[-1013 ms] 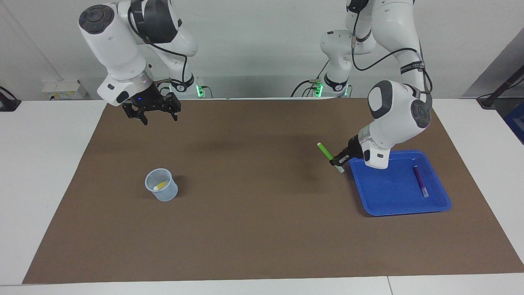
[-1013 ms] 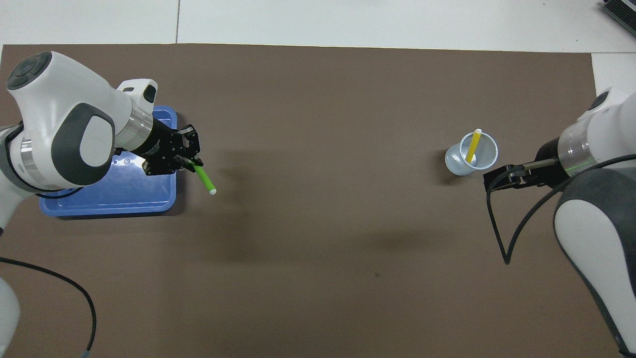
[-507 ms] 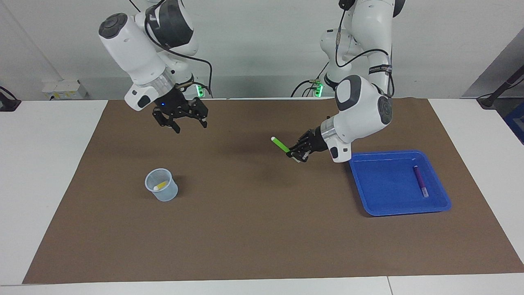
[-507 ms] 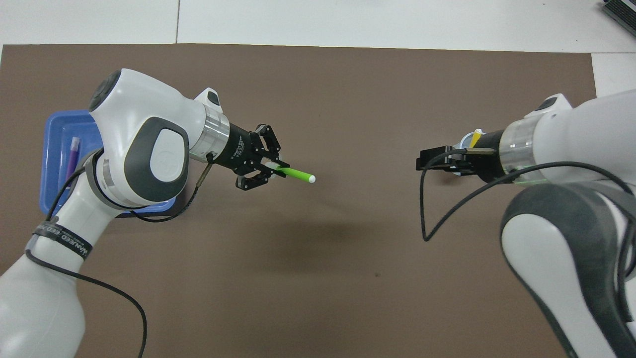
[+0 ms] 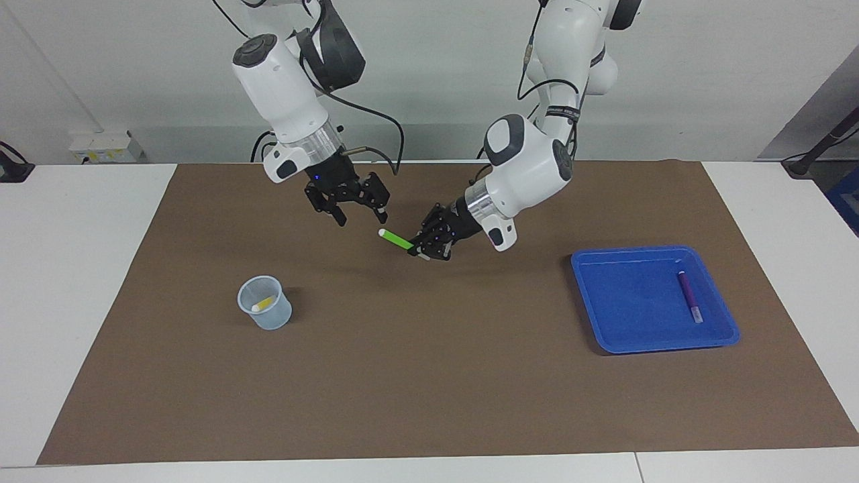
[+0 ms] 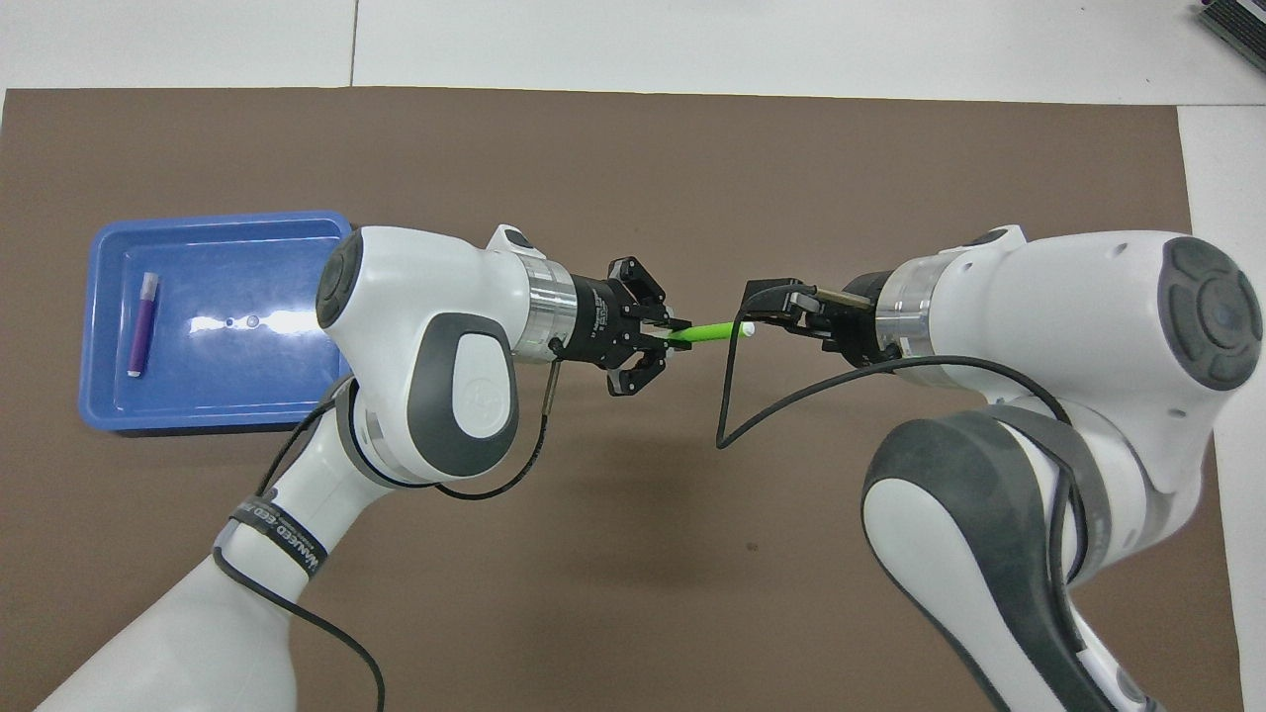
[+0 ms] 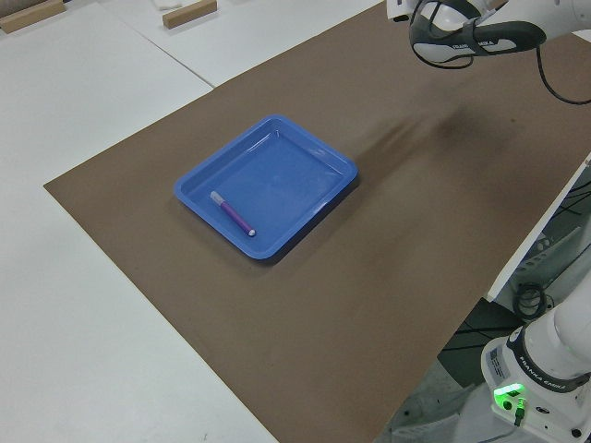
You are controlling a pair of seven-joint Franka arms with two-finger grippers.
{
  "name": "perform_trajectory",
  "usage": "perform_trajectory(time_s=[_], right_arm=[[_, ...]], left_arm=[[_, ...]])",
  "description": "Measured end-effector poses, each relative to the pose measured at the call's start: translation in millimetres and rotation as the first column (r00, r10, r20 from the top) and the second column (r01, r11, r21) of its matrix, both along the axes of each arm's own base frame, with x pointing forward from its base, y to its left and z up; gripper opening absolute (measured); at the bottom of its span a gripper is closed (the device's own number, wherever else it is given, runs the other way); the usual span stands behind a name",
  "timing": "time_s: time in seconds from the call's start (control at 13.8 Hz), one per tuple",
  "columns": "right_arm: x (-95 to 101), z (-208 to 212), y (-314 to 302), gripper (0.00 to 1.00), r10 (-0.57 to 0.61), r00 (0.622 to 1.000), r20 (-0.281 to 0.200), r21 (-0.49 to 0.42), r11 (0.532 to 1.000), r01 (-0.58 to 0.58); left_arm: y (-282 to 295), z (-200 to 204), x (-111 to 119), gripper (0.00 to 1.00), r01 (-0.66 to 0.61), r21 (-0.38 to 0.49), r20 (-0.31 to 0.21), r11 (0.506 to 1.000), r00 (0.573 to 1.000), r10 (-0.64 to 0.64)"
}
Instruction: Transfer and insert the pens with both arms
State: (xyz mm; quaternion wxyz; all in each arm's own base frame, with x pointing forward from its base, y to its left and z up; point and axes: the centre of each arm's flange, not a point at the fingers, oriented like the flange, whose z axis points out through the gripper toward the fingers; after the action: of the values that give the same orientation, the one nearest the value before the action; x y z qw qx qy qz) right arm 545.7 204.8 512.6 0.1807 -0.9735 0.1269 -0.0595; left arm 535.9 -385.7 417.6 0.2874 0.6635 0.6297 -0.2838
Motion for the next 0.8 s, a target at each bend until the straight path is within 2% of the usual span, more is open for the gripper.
perform_trajectory(time_s=[0.22, 0.36, 0.8], right_arm=[[1.7, -16, 0, 1.0, 0.143, 0.99, 0.001, -0.018, 0.99, -0.143], [2.9, -20, -9, 1.0, 0.204, 0.979, -0.008, 0.014, 0.979, -0.204], [5.7, -18, -20, 1.0, 0.305, 0.952, 0.023, 0.03, 0.952, -0.306]], left_arm=[[5, -3, 3, 0.17, -0.044, -0.028, -0.038, 0.999, 0.998, 0.043], [3, -3, 1, 0.17, -0.049, -0.039, -0.048, 0.998, 0.998, 0.047], [-2, -3, -3, 0.17, -0.045, -0.045, -0.055, 0.998, 0.998, 0.042]])
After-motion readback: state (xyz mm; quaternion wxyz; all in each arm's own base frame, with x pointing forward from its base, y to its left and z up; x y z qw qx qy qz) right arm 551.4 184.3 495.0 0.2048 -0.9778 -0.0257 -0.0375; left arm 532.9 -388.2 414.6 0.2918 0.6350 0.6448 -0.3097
